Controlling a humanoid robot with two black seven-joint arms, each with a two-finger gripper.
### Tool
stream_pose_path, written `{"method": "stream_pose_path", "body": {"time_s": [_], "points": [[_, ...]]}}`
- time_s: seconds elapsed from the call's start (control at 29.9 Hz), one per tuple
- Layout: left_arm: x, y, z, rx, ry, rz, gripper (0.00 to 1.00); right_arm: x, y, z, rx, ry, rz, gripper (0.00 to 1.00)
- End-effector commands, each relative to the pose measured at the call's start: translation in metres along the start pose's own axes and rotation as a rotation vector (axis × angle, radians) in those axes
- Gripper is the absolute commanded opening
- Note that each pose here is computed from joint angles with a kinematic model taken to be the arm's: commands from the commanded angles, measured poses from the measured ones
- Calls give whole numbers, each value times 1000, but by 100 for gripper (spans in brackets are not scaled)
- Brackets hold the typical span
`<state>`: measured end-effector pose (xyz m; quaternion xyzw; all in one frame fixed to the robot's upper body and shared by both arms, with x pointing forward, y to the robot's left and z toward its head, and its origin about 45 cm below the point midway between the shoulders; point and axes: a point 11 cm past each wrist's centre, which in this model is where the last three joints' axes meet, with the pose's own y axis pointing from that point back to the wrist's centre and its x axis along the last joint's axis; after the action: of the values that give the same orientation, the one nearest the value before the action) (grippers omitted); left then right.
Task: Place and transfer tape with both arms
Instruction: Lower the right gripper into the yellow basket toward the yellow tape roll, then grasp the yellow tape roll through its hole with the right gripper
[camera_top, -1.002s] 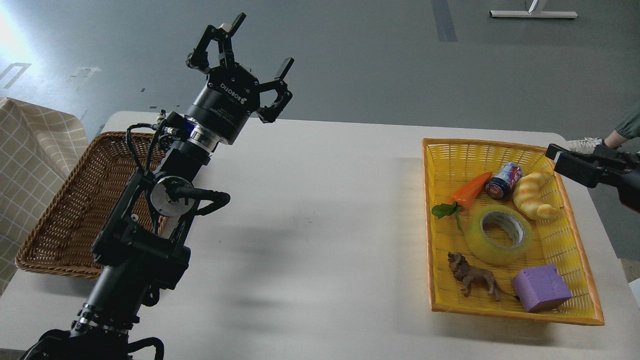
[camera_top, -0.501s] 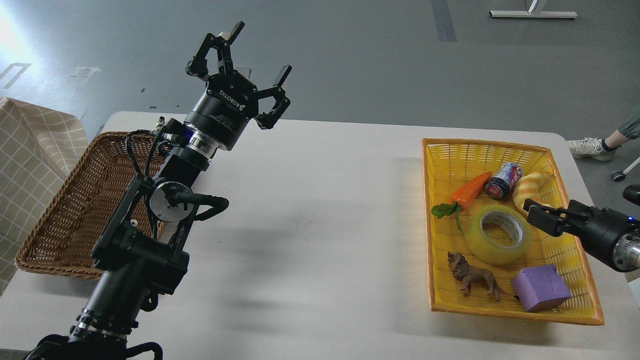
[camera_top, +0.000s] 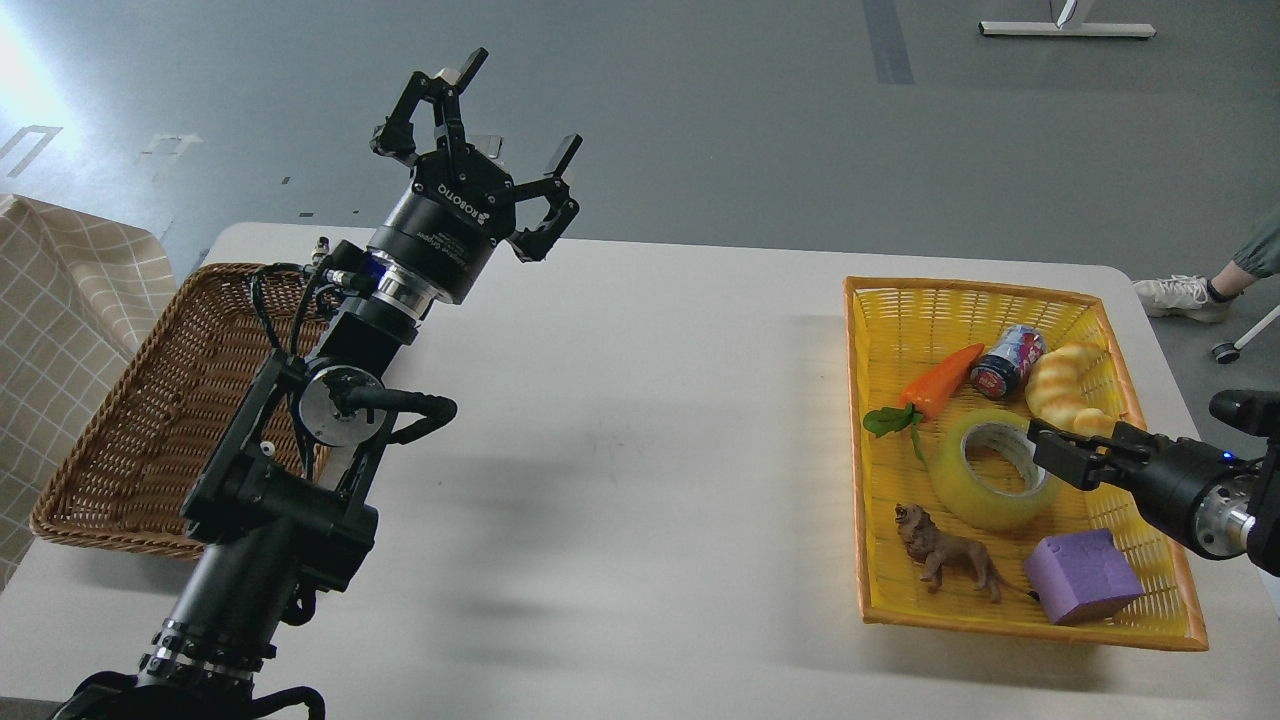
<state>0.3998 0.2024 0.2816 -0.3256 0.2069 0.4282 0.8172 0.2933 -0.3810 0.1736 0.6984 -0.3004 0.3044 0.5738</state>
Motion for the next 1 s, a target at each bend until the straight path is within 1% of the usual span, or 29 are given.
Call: {"method": "stream_pose_path", "body": {"time_s": [0.0,0.17,0.2,0.3,0.43,0.5,0.57,0.6,0.67,0.7,0.73,0.8,0.94,0.97], "points": [[-1,0,0,-1,1,-7,98,-6,-3,3,-10,-2,-21,94],[-2,-1,0,-1,4,-15,98,-9,-7,2,-8,3,-37,93],[-3,-1,0,-1,4,-18,98,-12,-8,2,-6,5,-45,89],[-3,-1,-1,2,3,-20,98,-15,-10,-1,0,8,-56,84],[-4,-2,-1,1,4,-23,98,-19,-12,-4,6,-2,-60,82],[-3,-1,0,0,4,-20,98,-20,-14,-4,-3,-6,-61,79],[-3,-1,0,-2,4,-21,98,-21,-14,-4,-9,-8,-62,77],[-2,-1,0,-2,4,-17,98,-22,-15,-4,-12,-9,-63,75],[-2,-1,0,-3,5,-17,98,-23,-15,-3,-20,-3,-65,67],[-2,-1,0,-3,5,-19,98,-23,-15,-3,-20,-3,-65,66],[-3,-1,0,-4,5,-18,98,-22,-16,-3,-21,-4,-63,63],[-3,-1,1,-4,6,-18,98,-23,-16,-2,-25,-3,-64,60],[-3,-1,0,-2,7,-18,98,-23,-16,0,-39,-5,-66,50],[-2,-1,0,-4,7,-17,98,-24,-16,0,-39,-5,-67,50]]}}
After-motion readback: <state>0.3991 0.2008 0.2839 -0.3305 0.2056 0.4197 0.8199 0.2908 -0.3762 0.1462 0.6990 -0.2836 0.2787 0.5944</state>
